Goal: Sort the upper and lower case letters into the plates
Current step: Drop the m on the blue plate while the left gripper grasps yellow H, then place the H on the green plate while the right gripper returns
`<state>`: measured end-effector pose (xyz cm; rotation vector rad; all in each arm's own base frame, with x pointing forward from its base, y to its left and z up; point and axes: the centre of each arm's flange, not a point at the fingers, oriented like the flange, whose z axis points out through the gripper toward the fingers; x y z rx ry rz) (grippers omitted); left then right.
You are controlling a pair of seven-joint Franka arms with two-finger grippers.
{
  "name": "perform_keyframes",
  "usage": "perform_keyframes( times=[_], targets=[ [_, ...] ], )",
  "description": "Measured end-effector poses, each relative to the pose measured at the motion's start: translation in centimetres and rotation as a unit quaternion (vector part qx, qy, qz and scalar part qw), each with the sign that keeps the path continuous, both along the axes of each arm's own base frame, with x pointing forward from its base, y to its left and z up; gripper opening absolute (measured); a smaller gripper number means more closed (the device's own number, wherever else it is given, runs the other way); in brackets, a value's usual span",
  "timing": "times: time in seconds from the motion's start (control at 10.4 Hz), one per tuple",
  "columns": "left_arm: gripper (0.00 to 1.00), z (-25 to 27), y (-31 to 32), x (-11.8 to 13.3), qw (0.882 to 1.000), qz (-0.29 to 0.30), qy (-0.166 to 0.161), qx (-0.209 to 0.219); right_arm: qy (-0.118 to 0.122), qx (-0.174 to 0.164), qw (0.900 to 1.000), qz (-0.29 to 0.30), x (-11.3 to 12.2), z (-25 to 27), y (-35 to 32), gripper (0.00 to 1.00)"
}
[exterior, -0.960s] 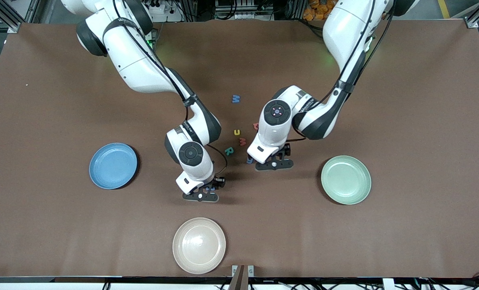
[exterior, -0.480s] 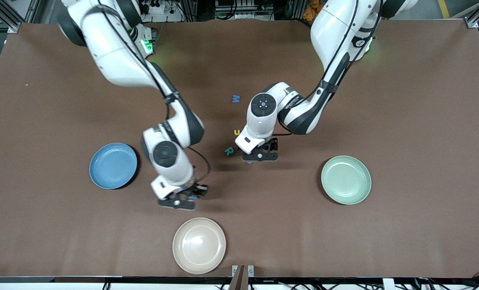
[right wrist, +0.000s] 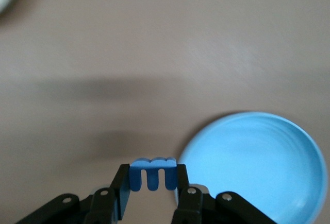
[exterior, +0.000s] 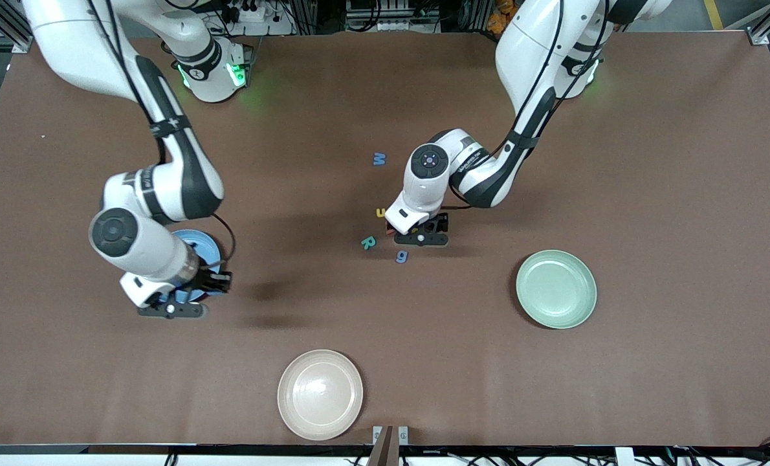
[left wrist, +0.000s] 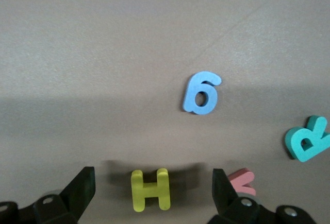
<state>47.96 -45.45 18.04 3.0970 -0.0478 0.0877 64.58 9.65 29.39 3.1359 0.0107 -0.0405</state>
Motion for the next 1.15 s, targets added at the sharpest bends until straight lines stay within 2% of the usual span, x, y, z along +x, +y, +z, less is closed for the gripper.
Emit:
perform_keyframes(
  times=[0.19, 0.38, 0.58, 0.77, 0.86, 0.96, 1.06, 1.15],
  targets=[
    [1.0, -0.2, 0.2, -0.2, 1.0, 0.012, 0.003, 0.002, 0.023, -0.003, 1.0, 0.013, -1.9, -3.2, -4.4, 0.4],
    [1.0, -0.7, 0.4, -0.6, 1.0, 0.021, 0.008, 0.006, 0.019, -0.004, 1.0, 0.015, -3.1, -5.7, -7.2, 0.4],
    [0.93, -0.9, 0.5, -0.7, 1.0, 0.021, 0.009, 0.007, 0.018, -0.004, 1.0, 0.015, -3.5, -7.2, -7.3, 0.4],
    [0.77, -0.9, 0.5, -0.7, 1.0, 0.022, 0.009, 0.007, 0.017, -0.004, 1.0, 0.016, -3.5, -7.3, -7.2, 0.42],
    [0.72, -0.9, 0.5, -0.7, 1.0, 0.023, 0.009, 0.007, 0.016, -0.004, 1.0, 0.016, -3.5, -7.2, -7.2, 0.48],
    [0.65, -0.8, 0.5, -0.7, 1.0, 0.024, 0.009, 0.007, 0.011, -0.003, 1.0, 0.018, -3.3, -6.7, -7.0, 0.63],
    [0.62, -0.8, 0.5, -0.6, 1.0, 0.028, 0.009, 0.006, 0.002, -0.002, 1.0, 0.02, -3.0, -5.5, -6.6, 0.74],
    [0.47, -0.6, 0.5, -0.5, 1.0, 0.03, 0.007, 0.005, -0.007, -0.001, 1.0, 0.026, -2.8, -3.8, -5.7, 0.89]
  ],
)
